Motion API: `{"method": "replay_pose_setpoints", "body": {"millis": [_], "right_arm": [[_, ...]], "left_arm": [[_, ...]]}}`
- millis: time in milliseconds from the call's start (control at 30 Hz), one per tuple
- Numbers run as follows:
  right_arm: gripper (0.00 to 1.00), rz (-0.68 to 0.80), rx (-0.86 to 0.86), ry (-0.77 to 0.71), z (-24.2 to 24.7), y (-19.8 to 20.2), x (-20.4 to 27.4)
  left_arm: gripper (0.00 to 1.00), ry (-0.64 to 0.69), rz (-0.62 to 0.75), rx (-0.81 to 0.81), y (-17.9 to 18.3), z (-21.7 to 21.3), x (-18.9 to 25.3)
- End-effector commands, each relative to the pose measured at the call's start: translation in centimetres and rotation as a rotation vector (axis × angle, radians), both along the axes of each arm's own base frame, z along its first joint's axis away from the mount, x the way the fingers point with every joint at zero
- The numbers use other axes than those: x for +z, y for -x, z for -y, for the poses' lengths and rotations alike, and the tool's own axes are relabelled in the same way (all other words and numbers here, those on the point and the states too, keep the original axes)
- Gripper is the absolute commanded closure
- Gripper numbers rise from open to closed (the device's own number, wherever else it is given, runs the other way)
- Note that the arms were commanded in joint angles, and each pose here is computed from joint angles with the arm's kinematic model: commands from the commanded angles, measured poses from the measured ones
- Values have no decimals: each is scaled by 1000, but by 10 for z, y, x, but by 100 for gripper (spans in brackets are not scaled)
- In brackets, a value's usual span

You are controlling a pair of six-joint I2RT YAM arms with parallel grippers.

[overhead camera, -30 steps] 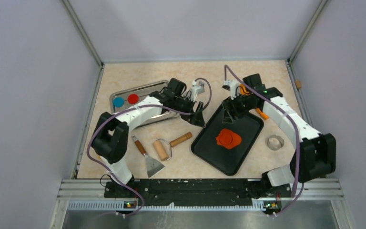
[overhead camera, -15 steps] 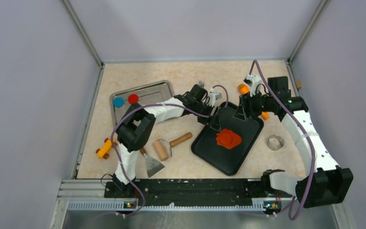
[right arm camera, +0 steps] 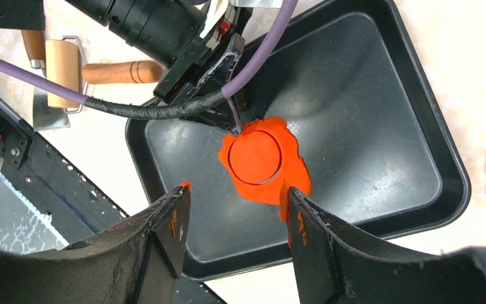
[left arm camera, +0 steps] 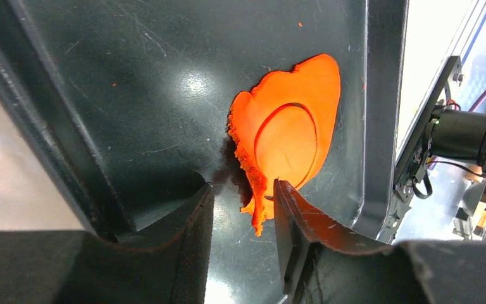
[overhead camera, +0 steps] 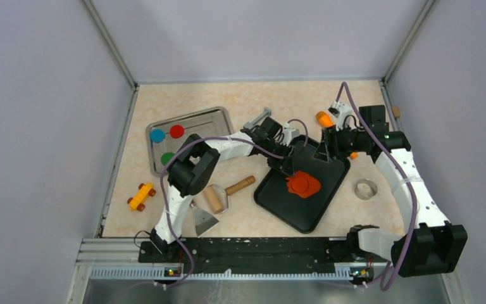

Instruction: Roll out the dumpling wrappers from the dough

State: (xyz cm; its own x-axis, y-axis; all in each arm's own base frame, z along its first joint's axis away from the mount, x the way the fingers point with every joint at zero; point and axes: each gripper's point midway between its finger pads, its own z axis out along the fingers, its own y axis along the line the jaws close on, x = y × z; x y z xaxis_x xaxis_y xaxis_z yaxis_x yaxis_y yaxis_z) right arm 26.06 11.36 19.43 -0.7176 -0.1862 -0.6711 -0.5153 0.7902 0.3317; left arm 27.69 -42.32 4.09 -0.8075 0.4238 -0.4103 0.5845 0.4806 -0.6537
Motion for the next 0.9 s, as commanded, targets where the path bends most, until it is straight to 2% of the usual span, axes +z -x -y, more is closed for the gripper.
{"method": "replay_pose_setpoints", "body": {"millis": [0,100,433,600,867], "right_arm": [[43,37,-16,-28,0,-1,9],[43,36,-22,-28,2,-2,8],[43,29,-33,-34,5,-2,8],[43,29,-39,-33,6,-1,9],[43,26,-40,-45,5,-2,8]], "left_arm": [[58,49,17,-39,3,15,12],[59,50,-1,-51,7,15,10],[70,35,-21,-46,9,18,-1],[80,25,-18,-28,6,17,-3],[83,37,8,-12,-4,11,9]]}}
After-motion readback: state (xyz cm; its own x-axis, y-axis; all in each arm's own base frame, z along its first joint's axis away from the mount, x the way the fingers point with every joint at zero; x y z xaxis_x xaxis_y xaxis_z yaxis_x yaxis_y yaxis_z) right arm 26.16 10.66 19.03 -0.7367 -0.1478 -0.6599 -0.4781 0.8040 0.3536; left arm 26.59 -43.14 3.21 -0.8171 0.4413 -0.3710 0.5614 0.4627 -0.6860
